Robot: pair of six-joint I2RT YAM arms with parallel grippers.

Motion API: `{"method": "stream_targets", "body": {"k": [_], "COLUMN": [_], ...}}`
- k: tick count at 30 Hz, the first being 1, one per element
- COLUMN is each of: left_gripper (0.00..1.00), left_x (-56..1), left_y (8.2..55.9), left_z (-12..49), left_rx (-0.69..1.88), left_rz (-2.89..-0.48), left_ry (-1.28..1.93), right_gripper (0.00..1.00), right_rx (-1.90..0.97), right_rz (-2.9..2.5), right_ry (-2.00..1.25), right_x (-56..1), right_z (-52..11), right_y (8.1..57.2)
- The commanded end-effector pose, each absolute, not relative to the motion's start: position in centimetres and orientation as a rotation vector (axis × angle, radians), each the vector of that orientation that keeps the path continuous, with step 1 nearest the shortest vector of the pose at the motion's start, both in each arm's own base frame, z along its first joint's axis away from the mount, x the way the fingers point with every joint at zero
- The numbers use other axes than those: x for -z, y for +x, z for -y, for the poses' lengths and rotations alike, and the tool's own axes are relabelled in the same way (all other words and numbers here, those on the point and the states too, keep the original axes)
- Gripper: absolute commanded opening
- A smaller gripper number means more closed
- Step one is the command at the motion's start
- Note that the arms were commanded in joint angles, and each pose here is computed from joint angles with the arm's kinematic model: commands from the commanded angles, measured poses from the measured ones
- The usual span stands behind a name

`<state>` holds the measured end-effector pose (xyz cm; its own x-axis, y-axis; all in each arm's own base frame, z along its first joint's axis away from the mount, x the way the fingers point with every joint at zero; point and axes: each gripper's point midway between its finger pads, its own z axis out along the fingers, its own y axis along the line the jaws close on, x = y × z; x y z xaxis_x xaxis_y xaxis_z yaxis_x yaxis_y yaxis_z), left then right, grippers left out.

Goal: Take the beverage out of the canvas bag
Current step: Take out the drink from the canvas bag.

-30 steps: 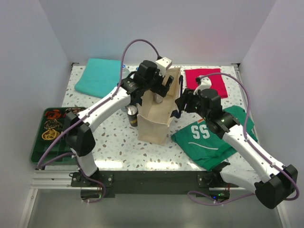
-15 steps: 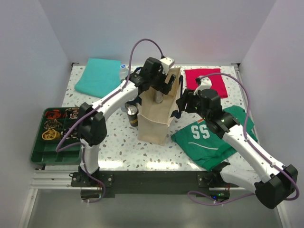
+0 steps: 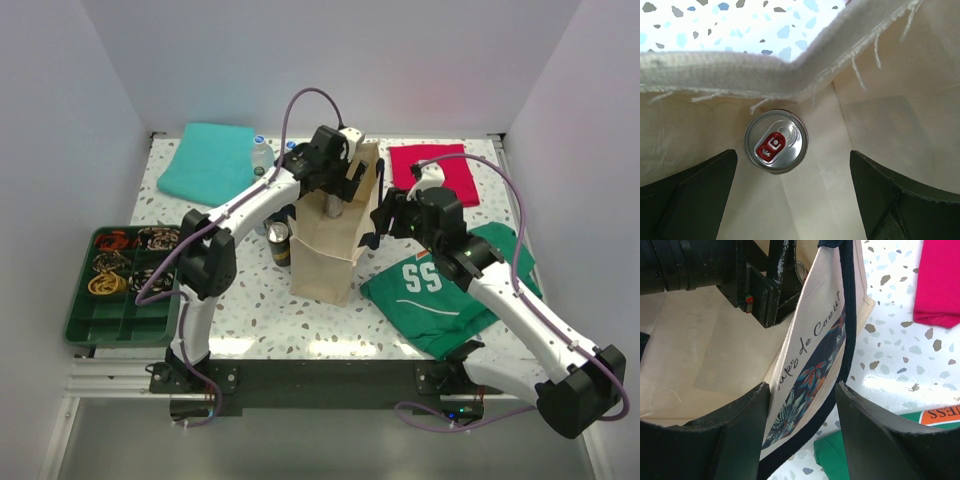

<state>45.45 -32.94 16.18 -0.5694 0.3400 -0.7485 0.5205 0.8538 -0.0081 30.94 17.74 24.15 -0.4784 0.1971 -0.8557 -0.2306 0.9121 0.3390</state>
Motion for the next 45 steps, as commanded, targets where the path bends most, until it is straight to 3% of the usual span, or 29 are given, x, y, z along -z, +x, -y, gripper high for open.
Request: {"method": "stream_targets", "body": {"k": [1, 16, 25, 32, 35, 38, 42, 44, 45], "left_gripper": [1.00, 0.99, 0.88, 0.88, 0.80, 0.63, 0.33, 0.28, 0.17], "left_x": [-17.3, -16.0, -13.8, -13.4, -13.4, -13.4, -13.4, -13.3, -13.4], "left_y": [46.3, 47.9, 47.6, 47.4, 47.6, 47.6, 47.2, 47.0, 46.9], "left_z": [32.5, 33.5, 33.0, 32.7, 32.7, 32.7, 32.4, 32.3, 32.2], "left_rx": [0.269, 0.306, 0.277, 0.262, 0.265, 0.265, 0.257, 0.256, 0.256], "left_rz": [-2.221, -2.193, -2.247, -2.247, -2.241, -2.241, -2.248, -2.254, -2.254], "left_ry": [0.564, 0.573, 0.566, 0.556, 0.564, 0.571, 0.574, 0.578, 0.578], "right_gripper": [0.59, 0.60, 0.60, 0.60, 0.60, 0.60, 0.60, 0.60, 0.60], "right_rx": [-0.462, -0.456, -0.445, -0.443, -0.440, -0.441, -0.437, -0.442, -0.442], "right_rz": [-1.992, -1.999, -2.002, -2.001, -2.002, -2.001, -2.002, -2.006, -2.003], "right_ry": [-0.021, -0.022, -0.027, -0.023, -0.024, -0.024, -0.023, -0.022, -0.024], "right_x": [-24.6, -24.3, -24.3, -24.3, -24.2, -24.3, -24.3, -24.2, -24.3], "right_z": [-17.2, -17.2, -17.1, -17.0, -17.0, -17.0, -16.9, -17.0, -17.0], "right_y": [31.4, 31.4, 31.4, 31.3, 31.3, 31.3, 31.4, 31.3, 31.4]}}
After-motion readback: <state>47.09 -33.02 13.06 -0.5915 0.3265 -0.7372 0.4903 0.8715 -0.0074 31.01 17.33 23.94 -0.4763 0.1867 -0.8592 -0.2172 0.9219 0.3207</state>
